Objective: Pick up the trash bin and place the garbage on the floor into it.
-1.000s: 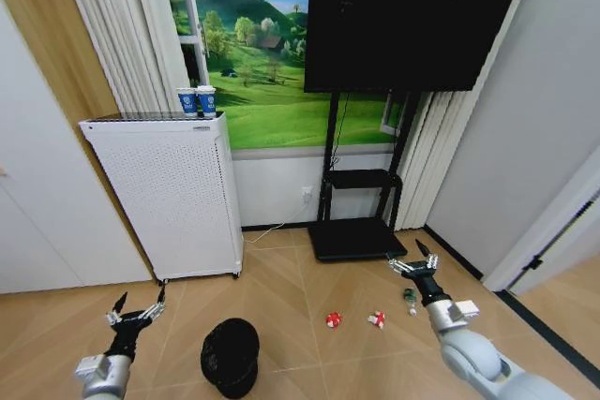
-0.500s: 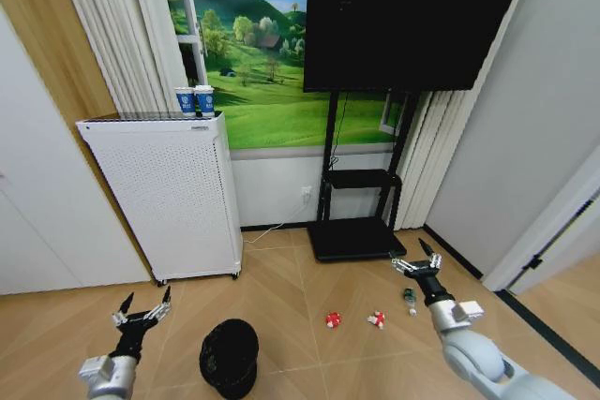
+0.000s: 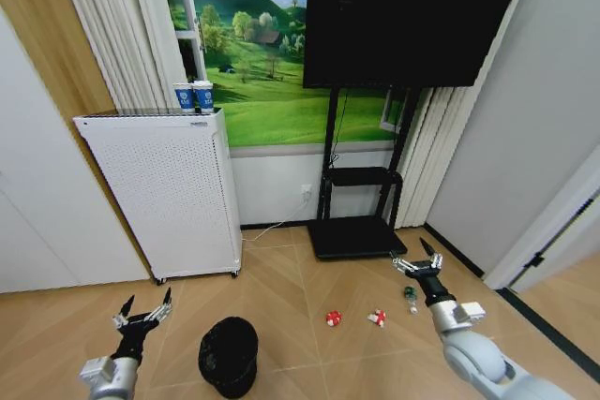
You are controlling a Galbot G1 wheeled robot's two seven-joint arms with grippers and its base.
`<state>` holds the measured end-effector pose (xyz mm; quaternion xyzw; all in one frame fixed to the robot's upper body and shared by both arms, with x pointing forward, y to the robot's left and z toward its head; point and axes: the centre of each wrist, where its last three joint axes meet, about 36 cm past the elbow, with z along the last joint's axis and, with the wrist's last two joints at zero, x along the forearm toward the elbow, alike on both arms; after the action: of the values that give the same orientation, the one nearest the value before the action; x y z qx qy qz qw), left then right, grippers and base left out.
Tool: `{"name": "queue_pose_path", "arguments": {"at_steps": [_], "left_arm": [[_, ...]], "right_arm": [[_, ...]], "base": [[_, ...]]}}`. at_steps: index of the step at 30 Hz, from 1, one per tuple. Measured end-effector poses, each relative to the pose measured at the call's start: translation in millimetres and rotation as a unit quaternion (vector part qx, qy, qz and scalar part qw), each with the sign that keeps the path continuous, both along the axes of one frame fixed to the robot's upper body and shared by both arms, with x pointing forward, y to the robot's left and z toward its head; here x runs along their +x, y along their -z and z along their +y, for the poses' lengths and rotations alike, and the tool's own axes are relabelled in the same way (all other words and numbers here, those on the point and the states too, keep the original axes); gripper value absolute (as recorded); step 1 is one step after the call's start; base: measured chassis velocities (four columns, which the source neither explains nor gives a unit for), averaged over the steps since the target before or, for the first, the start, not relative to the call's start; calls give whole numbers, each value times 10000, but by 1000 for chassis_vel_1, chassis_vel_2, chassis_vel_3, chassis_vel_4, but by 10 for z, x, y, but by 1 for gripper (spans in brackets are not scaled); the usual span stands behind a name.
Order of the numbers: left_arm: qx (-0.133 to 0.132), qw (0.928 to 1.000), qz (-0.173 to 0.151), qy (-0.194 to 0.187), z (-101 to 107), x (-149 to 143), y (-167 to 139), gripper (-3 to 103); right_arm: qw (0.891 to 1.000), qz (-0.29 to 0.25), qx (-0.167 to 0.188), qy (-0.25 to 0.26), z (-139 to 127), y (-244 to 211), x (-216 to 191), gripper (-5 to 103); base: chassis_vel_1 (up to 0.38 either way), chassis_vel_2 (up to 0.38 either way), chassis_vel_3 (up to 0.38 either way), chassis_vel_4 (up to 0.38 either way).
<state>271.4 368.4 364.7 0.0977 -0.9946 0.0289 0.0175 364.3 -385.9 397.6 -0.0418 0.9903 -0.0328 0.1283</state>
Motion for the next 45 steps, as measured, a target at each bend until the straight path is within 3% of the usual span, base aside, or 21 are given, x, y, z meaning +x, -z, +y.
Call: {"name": "queue_pose_path", "arguments": {"at_steps": [45], "left_arm": [[-19,9996,200,-172,-54,-152,32,100]], "right_arm": [[9999,-96,12,-56,16,31,-98,100]], "base": [[0,0,0,0]]}}
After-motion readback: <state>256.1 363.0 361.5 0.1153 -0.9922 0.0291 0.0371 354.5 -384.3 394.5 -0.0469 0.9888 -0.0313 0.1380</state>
